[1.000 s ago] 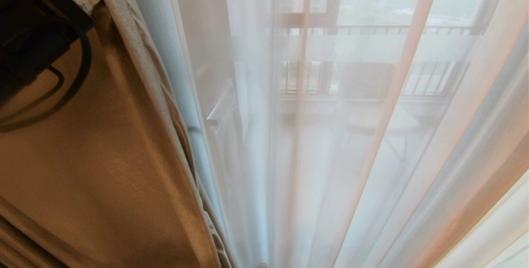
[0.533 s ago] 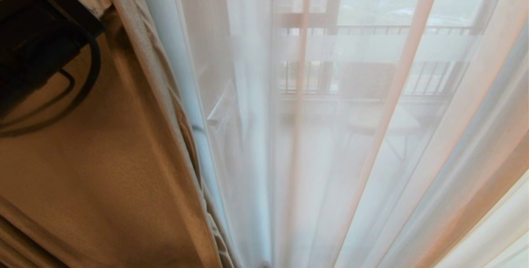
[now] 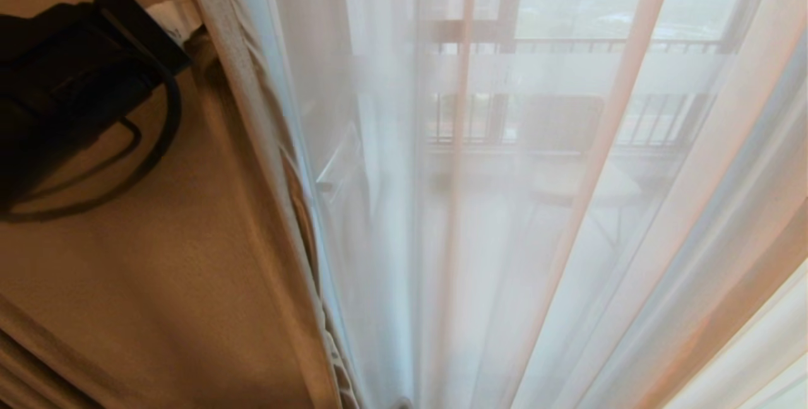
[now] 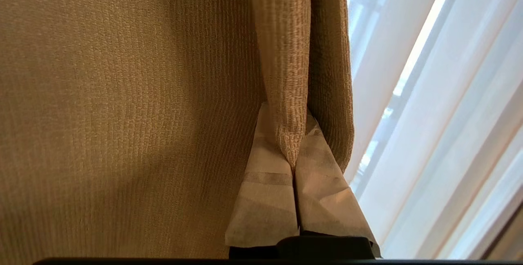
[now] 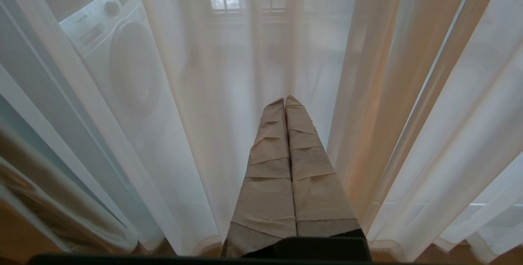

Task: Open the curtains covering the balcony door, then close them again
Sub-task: Close the outer curtains on both sides

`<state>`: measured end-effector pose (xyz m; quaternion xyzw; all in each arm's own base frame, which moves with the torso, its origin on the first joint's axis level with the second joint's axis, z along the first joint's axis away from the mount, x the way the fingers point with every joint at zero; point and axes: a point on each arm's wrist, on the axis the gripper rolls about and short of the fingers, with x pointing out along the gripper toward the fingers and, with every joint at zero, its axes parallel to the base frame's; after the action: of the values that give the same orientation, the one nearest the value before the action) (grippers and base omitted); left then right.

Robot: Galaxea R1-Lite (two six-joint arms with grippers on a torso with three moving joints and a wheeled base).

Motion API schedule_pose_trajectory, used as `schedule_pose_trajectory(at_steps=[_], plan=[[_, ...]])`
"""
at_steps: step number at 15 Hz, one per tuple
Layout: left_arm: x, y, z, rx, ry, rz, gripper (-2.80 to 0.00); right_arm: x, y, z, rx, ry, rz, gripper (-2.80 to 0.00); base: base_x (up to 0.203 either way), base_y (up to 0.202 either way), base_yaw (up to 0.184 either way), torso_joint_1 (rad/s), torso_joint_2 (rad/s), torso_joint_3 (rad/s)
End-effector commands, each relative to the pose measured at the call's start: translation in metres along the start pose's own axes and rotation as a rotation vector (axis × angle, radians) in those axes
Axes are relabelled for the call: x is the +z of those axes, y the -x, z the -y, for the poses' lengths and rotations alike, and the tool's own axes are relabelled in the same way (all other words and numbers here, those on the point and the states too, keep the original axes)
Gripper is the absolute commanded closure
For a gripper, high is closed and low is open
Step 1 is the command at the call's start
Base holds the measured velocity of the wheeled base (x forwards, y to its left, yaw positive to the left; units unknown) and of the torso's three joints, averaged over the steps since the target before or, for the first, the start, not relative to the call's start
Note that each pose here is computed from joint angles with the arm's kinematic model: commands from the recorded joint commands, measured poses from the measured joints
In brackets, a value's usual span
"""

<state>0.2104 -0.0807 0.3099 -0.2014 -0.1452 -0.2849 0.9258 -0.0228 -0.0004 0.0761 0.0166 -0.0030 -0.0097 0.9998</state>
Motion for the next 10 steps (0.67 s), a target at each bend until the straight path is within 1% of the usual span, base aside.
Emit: schedule_pose_trajectory(at_steps=[1, 7, 10], plan=[[-0.0043, -0.0037, 0.0009, -0.011, 0.008, -0.007, 0.0, 0.0, 0.0, 0.0, 0.0, -0.001, 0.0, 0.0, 0.0, 0.0, 0.0, 0.0, 0.0, 0.0], [-0.0066, -0.0045, 0.0011, -0.01, 0.011, -0.011, 0.0, 0.0, 0.0, 0.0, 0.0, -0.001, 0.0, 0.0, 0.0, 0.0, 0.0, 0.0, 0.0, 0.0], [-0.0013, -0.0007, 0.0009, 0.037, 0.005, 0.019, 0.0, 0.0002, 0.0, 0.0, 0.0, -0.001, 0.002, 0.0, 0.0, 0.0, 0.0, 0.0, 0.0, 0.0]])
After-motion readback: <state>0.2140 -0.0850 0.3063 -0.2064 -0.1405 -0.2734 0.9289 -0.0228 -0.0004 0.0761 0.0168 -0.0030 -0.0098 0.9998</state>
